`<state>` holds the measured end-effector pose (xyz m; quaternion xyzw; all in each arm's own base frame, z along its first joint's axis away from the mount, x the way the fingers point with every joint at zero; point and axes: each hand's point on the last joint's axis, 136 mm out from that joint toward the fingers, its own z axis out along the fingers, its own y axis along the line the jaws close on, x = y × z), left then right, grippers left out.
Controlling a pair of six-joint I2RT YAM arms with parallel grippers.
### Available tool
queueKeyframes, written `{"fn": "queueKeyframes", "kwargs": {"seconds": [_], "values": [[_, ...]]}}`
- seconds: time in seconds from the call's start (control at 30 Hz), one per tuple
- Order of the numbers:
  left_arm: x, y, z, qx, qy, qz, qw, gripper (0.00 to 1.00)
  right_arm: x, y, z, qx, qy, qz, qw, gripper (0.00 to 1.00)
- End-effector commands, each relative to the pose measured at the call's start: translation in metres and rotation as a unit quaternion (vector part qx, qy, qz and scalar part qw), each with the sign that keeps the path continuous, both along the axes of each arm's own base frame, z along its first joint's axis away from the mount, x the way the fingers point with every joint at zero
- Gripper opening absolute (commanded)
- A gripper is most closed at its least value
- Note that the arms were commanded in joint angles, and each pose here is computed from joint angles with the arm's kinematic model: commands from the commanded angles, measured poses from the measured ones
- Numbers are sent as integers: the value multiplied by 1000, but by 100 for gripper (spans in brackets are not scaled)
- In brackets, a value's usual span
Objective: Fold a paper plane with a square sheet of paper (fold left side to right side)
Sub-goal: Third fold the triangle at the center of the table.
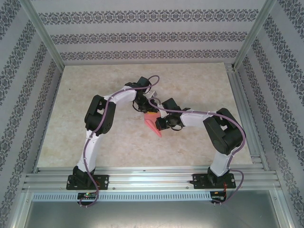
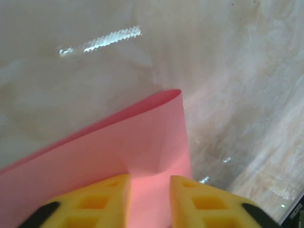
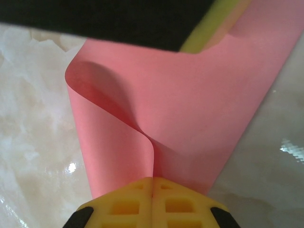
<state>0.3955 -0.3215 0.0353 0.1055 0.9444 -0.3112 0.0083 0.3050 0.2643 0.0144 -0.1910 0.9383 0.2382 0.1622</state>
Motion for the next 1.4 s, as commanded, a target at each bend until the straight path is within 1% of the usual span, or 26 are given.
{"fn": "queueKeyframes", "kwargs": {"seconds": [0.0,0.03,0.1,0.17,0.2,0.27,0.33,0.43,0.57,0.77,1.0,1.2,1.37], "values": [[10,25,53,5,-49,19,999,37,-12,-9,-21,-39,26,-1,999,0],[12,33,63,4,-59,28,998,40,-12,-9,-22,-39,28,-1,999,0],[13,48,78,1,-75,47,996,40,-14,-9,-24,-40,30,0,999,0],[9,58,87,-11,-81,65,995,36,-15,-7,-24,-40,30,3,999,0],[3,60,90,-21,-80,69,994,30,-15,-6,-24,-40,29,5,999,0],[-11,56,87,-43,-62,65,995,22,-16,-5,-24,-41,29,6,999,0],[-28,47,76,-71,-30,60,995,16,-15,-4,-24,-42,28,7,999,0],[-44,34,60,-97,-6,61,993,11,-16,-4,-25,-44,30,10,999,0],[-53,18,49,-112,8,63,992,8,-16,-4,-26,-46,30,12,998,0],[-57,7,37,-104,15,65,992,8,-17,-4,-26,-47,31,15,998,0],[-63,3,13,-73,34,74,994,7,-17,-3,-27,-47,33,16,998,0],[-67,6,-1,-49,39,75,995,7,-18,-4,-28,-48,36,17,998,0],[-73,17,-10,-12,38,71,997,7,-18,-4,-29,-52,37,18,998,0]]}}
